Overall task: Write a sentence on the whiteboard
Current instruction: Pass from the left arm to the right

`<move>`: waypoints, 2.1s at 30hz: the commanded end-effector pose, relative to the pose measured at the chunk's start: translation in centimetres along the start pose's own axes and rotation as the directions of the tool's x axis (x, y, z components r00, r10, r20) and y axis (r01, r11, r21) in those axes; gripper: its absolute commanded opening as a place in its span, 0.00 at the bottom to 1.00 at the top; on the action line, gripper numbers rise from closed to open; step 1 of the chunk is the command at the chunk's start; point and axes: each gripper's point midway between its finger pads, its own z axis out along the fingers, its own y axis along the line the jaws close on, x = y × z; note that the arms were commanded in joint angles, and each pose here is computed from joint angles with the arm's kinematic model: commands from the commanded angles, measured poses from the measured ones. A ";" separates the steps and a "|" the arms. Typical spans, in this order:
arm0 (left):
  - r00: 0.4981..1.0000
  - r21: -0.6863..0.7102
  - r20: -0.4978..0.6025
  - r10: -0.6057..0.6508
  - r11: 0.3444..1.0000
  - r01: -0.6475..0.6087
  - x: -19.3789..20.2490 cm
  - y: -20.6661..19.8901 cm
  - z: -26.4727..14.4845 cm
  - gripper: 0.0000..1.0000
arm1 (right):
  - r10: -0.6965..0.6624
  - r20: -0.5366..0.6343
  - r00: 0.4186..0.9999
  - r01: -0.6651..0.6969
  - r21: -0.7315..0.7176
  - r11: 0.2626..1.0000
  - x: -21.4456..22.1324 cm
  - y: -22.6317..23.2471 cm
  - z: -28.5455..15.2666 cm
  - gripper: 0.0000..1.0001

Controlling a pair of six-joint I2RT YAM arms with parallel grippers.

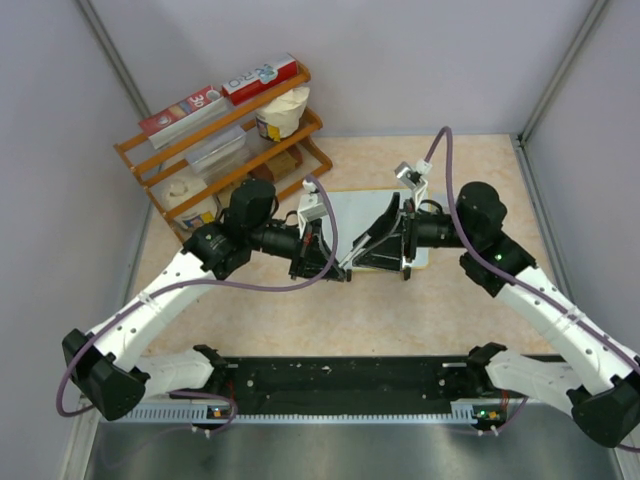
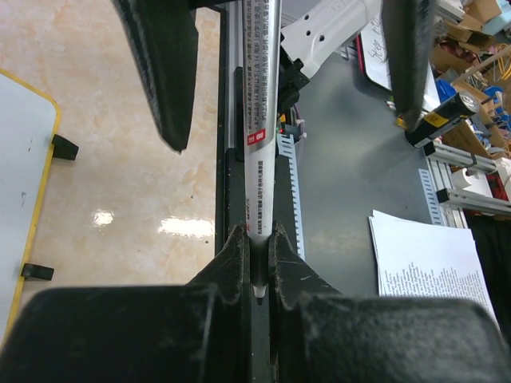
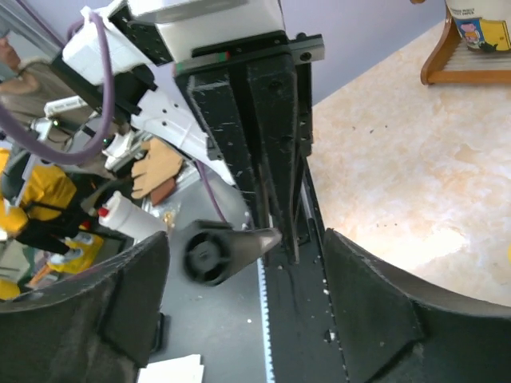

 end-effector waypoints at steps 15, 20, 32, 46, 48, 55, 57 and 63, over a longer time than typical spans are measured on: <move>1.000 0.073 -0.019 0.010 0.997 -0.008 0.5 -1.8 -0.3 0.00 | -0.162 0.015 0.987 0.163 -0.023 0.986 -2.1 2.6 -0.7 0.78; 1.000 0.080 -0.031 -0.002 0.997 0.004 0.8 -1.9 -0.2 0.00 | -0.154 0.000 0.988 0.154 -0.041 0.987 -2.2 2.5 -0.4 0.71; 0.999 0.080 -0.037 -0.002 0.997 0.005 0.9 -1.7 0.0 0.00 | -0.111 -0.060 0.992 0.106 -0.075 0.992 -0.5 2.1 0.0 0.39; 0.999 0.077 -0.038 -0.008 0.997 0.011 1.0 -1.5 0.1 0.00 | -0.097 -0.091 0.991 0.091 -0.068 0.994 0.4 1.8 -0.1 0.00; 0.999 0.077 -0.038 -0.008 0.997 0.011 1.0 -1.6 0.1 0.00 | -0.103 -0.087 0.991 0.098 -0.059 0.993 0.4 1.6 -0.2 0.00; 1.000 -0.021 -0.014 0.017 1.000 -0.017 0.3 -0.4 -0.1 0.59 | -0.119 -0.044 0.992 0.121 0.043 0.992 0.0 0.6 -0.7 0.00; 0.999 -0.132 0.018 0.036 0.991 -0.033 -0.3 0.9 -0.7 0.70 | -0.126 -0.032 0.992 0.128 0.083 0.988 -0.1 0.2 -0.9 0.00; 0.993 -0.421 0.115 0.025 0.907 0.026 -1.3 4.4 -3.3 0.87 | -0.117 0.021 0.993 0.107 0.262 0.959 -0.4 -2.5 -1.9 0.00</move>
